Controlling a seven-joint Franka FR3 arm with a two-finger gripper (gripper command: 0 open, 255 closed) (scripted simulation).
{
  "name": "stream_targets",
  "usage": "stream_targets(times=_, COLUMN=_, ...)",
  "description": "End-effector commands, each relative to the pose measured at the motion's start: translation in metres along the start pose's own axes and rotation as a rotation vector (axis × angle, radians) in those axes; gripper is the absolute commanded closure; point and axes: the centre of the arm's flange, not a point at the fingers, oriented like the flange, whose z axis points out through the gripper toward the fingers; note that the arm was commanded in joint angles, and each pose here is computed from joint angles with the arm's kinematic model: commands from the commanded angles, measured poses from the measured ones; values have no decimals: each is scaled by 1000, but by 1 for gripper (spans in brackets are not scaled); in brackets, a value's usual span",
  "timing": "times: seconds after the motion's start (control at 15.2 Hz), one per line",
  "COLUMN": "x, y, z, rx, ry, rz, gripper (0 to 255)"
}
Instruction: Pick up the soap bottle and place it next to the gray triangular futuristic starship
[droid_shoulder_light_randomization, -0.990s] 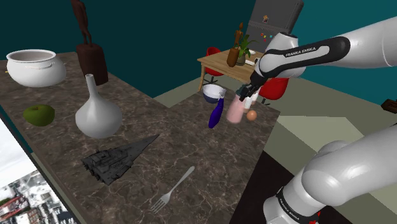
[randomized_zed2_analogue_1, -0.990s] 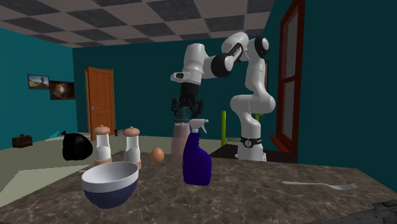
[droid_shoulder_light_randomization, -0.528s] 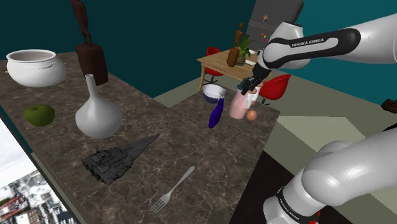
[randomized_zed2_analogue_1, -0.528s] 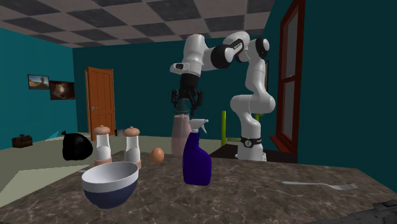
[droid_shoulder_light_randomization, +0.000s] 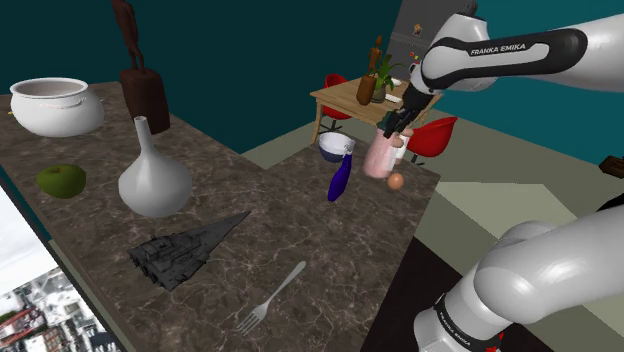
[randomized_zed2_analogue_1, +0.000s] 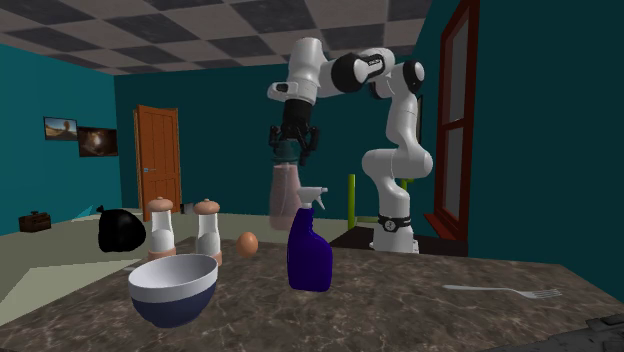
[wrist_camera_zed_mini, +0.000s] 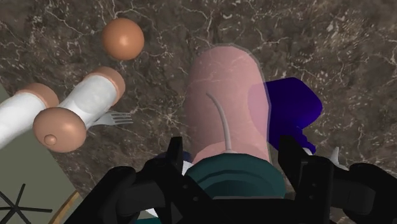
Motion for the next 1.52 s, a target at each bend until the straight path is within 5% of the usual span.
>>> stream_targets(times=0.0, x=2, y=1, z=-11, rx=0, ry=0, rz=0, gripper=255)
stream_targets(times=1.45, x=28, y=8, z=-124, rx=0, ry=0, rz=0, gripper=255)
